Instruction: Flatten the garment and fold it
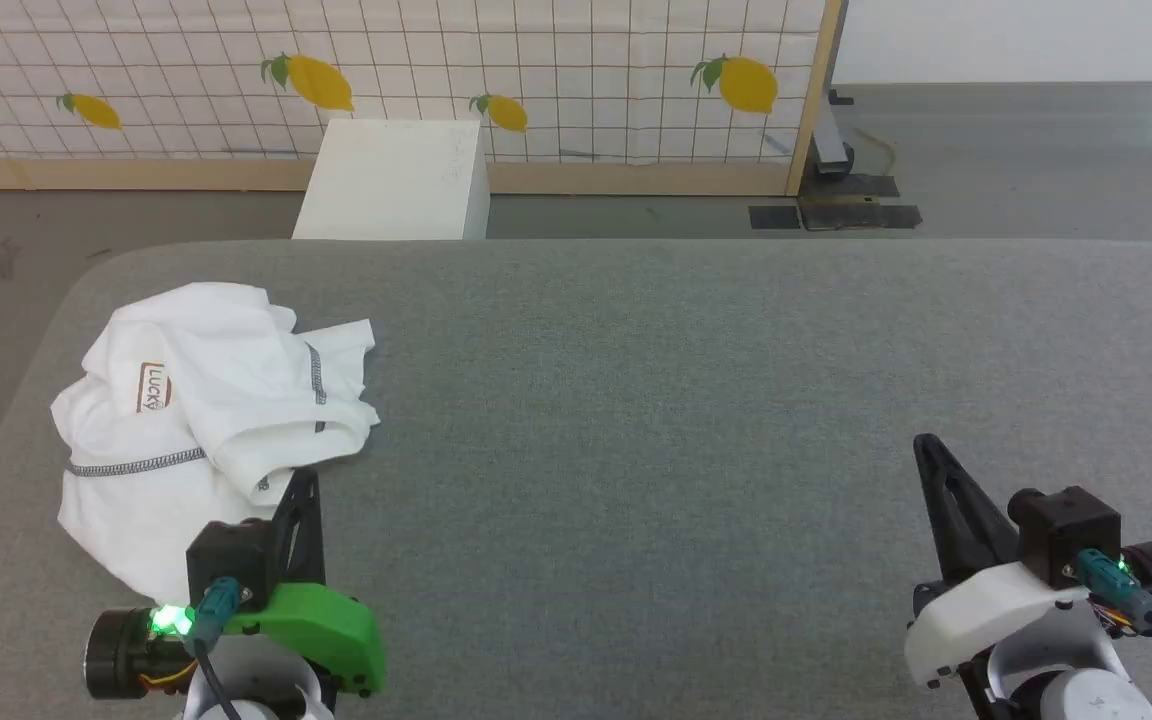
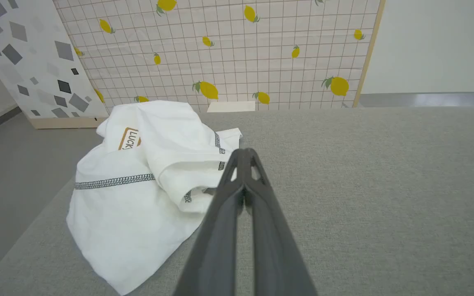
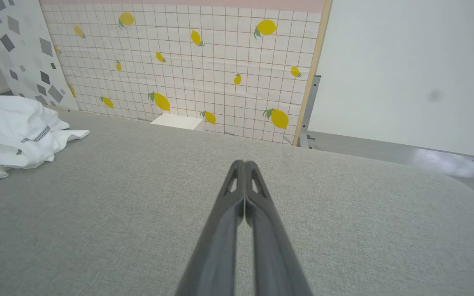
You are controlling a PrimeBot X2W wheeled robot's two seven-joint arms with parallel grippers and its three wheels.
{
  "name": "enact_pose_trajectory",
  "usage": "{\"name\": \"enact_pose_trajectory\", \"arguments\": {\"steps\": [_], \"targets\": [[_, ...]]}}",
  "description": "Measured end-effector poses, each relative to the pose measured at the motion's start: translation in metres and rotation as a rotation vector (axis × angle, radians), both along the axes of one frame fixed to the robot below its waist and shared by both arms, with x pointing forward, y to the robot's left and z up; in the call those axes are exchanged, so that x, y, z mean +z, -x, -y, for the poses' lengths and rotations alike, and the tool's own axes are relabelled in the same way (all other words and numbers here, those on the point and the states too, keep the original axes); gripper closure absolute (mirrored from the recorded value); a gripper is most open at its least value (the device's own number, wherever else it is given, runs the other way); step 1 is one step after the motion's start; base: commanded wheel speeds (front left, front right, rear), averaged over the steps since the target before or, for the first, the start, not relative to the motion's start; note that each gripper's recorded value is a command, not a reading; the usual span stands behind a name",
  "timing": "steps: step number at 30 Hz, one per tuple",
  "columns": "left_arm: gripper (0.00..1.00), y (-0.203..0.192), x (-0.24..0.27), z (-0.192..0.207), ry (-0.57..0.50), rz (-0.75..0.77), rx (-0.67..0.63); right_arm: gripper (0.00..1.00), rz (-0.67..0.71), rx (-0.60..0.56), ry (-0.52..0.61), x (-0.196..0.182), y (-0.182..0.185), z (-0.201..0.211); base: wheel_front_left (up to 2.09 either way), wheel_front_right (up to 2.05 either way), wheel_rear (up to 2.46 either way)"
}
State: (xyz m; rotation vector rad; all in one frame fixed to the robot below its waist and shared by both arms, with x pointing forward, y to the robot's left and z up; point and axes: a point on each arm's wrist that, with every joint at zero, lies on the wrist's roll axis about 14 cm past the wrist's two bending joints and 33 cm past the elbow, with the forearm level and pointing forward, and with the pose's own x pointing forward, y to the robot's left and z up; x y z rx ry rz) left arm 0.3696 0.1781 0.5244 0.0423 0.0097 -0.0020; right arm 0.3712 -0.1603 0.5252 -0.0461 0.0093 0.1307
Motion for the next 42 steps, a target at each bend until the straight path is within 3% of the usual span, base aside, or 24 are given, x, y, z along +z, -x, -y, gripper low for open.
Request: {"name": "enact_pose_trajectory", "arguments": {"steps": [21, 22, 25, 26, 27, 42], "targets": [[1.00, 0.000, 0.000, 0.000, 0.000, 0.000, 0.000, 1.00, 0.000, 0.000, 0.000, 0.000, 0.000, 0.000, 0.00, 0.00, 0.00], [0.00, 0.000, 0.000, 0.000, 0.000, 0.000, 0.000, 0.00, 0.000, 0.000, 0.000, 0.000, 0.000, 0.000, 0.00, 0.00, 0.00], [0.00, 0.000, 0.000, 0.001, 0.005, -0.001, -0.002, 0.00, -0.001, 0.000, 0.000, 0.000, 0.000, 0.000, 0.00, 0.00, 0.00], [1.00, 0.000, 0.000, 0.001, 0.005, -0.001, -0.003, 1.00, -0.001, 0.000, 0.000, 0.000, 0.000, 0.000, 0.00, 0.00, 0.00], [0.00, 0.000, 0.000, 0.001, 0.005, -0.001, -0.003, 0.00, -0.001, 0.000, 0.000, 0.000, 0.000, 0.000, 0.00, 0.00, 0.00], [0.00, 0.001, 0.004, 0.001, 0.024, 0.026, -0.003, 0.00, 0.007, -0.042, -0.041, -0.002, 0.000, 0.015, 0.00, 0.00, 0.00]]}}
